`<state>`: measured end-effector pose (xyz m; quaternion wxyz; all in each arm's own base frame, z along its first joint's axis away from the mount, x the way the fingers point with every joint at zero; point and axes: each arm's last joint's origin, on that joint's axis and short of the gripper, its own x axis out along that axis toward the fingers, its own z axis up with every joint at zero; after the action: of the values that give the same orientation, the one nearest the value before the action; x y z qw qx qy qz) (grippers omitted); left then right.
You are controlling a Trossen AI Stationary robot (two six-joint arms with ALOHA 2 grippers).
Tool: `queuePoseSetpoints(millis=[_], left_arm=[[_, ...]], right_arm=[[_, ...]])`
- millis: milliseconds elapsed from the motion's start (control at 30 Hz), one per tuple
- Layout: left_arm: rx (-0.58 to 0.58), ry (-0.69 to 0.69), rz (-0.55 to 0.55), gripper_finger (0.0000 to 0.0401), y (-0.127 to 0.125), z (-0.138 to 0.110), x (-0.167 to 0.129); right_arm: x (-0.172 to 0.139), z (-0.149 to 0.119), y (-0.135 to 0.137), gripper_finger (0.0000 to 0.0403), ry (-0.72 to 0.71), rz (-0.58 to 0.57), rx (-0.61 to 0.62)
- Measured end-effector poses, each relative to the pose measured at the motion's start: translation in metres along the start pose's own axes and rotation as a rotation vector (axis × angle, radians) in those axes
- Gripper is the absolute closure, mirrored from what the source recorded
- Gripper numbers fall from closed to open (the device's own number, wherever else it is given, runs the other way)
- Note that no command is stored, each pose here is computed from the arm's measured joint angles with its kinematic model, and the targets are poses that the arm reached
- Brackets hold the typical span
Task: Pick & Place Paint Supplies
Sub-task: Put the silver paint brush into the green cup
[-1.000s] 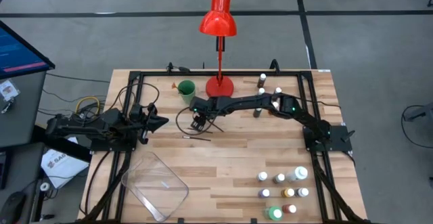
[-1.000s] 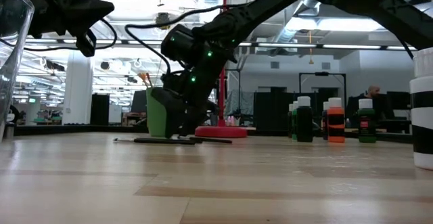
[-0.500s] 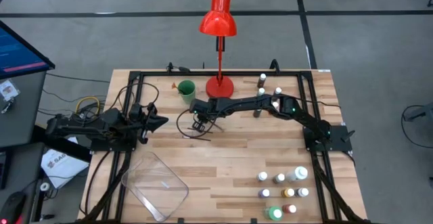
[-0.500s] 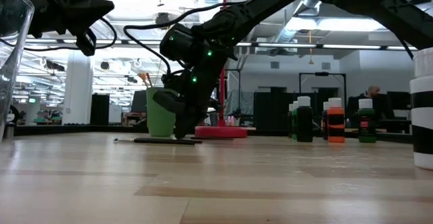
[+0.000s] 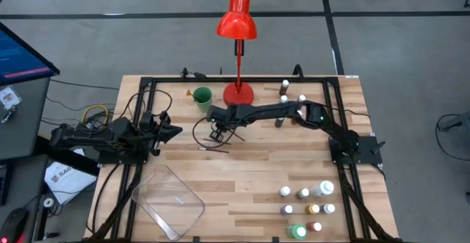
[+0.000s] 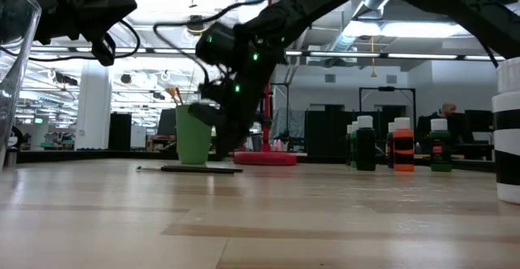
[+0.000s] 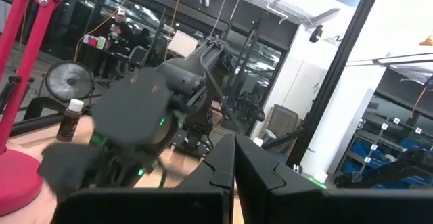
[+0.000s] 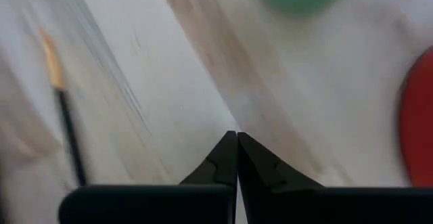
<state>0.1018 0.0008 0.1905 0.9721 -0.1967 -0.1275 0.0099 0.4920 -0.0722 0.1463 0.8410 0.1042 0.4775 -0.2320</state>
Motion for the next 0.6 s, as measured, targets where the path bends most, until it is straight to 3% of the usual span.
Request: queuePoseSetpoints(millis=[200, 367, 600], left_arm=[[0.000, 0.000, -0.001, 0.0400, 0.000, 0.000, 0.000], [0.000, 0.001, -0.003, 0.0400, 0.000, 0.000, 0.000], [0.000, -0.001, -0.004, 0.0400, 0.000, 0.000, 0.000]], right_arm=[[-0.032, 0.016, 0.005, 0.0403, -0.107, 0.030, 0.011], [-0.080, 0.035, 0.004, 0.0403, -0.250, 0.031, 0.008], [-0.138, 0.068, -0.001, 0.0403, -0.575, 0.058, -0.054]])
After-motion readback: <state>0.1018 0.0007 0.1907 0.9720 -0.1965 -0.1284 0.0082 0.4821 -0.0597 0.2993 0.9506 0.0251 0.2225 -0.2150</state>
